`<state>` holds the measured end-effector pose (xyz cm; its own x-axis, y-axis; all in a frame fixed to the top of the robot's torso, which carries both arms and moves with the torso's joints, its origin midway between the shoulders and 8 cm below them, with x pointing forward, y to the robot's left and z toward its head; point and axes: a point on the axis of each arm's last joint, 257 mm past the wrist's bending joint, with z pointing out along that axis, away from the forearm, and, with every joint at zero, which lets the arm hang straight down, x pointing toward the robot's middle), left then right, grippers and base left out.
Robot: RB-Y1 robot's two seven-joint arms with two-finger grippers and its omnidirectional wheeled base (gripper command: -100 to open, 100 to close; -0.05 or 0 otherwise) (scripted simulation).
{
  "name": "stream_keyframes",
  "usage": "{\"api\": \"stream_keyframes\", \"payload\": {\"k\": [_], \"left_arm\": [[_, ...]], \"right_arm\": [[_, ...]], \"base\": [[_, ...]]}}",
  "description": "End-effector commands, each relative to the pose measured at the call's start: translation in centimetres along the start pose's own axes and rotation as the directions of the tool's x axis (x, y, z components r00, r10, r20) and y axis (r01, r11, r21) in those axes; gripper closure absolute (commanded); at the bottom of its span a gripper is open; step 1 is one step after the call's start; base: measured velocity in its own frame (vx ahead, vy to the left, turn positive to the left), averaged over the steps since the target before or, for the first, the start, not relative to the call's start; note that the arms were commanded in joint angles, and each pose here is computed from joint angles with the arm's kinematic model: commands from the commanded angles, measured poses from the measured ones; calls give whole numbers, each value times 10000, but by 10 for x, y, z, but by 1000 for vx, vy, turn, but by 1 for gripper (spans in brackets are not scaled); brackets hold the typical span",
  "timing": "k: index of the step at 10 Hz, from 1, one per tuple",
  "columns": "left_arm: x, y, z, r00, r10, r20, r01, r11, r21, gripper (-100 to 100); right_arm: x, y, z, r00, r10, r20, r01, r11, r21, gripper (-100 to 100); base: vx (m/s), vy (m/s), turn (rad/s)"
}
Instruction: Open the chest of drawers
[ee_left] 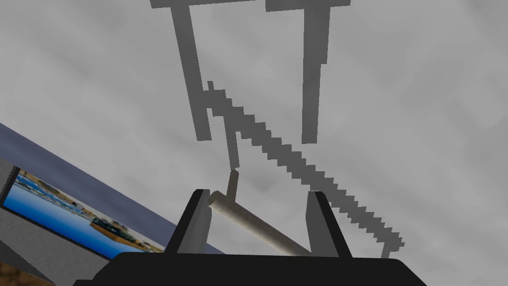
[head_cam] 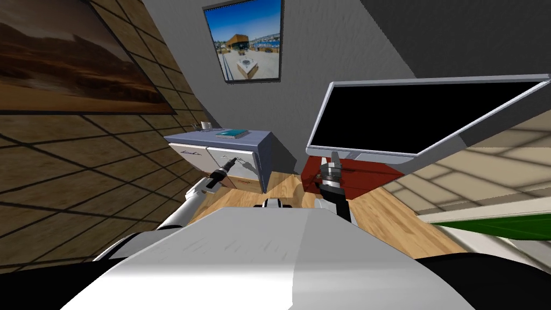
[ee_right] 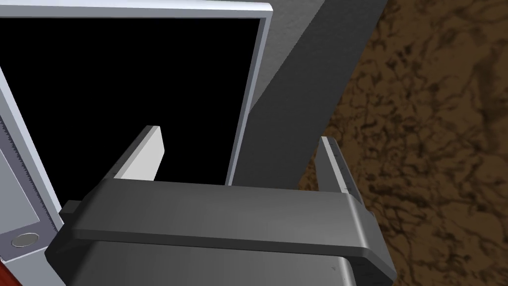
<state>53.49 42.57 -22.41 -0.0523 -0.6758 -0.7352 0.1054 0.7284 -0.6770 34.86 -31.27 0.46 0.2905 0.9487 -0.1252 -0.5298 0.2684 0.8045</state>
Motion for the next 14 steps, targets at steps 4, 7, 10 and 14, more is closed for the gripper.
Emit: {"api": "stream_keyframes", "payload": {"k": [4,7,10,14], "left_arm": [[33,-23,-18,9992,54,-383,-48,9998,174,100],[61,-42,-21,9979,-49,-647,69,9995,299,100],[60,-58,-31,9980,-19,-630,57,9982,594,100],[87,-90,-47,9960,-218,-866,294,9957,876,100]], "right_arm": [[0,0,0,10000,-1,0,1,10000,1,0],[0,0,0,10000,-2,0,2,10000,2,0],[0,0,0,10000,1,0,-1,10000,0,0],[0,0,0,10000,0,0,0,10000,0,0]], "base": [[70,44,95],[62,47,121],[25,10,6],[71,41,95]]}}
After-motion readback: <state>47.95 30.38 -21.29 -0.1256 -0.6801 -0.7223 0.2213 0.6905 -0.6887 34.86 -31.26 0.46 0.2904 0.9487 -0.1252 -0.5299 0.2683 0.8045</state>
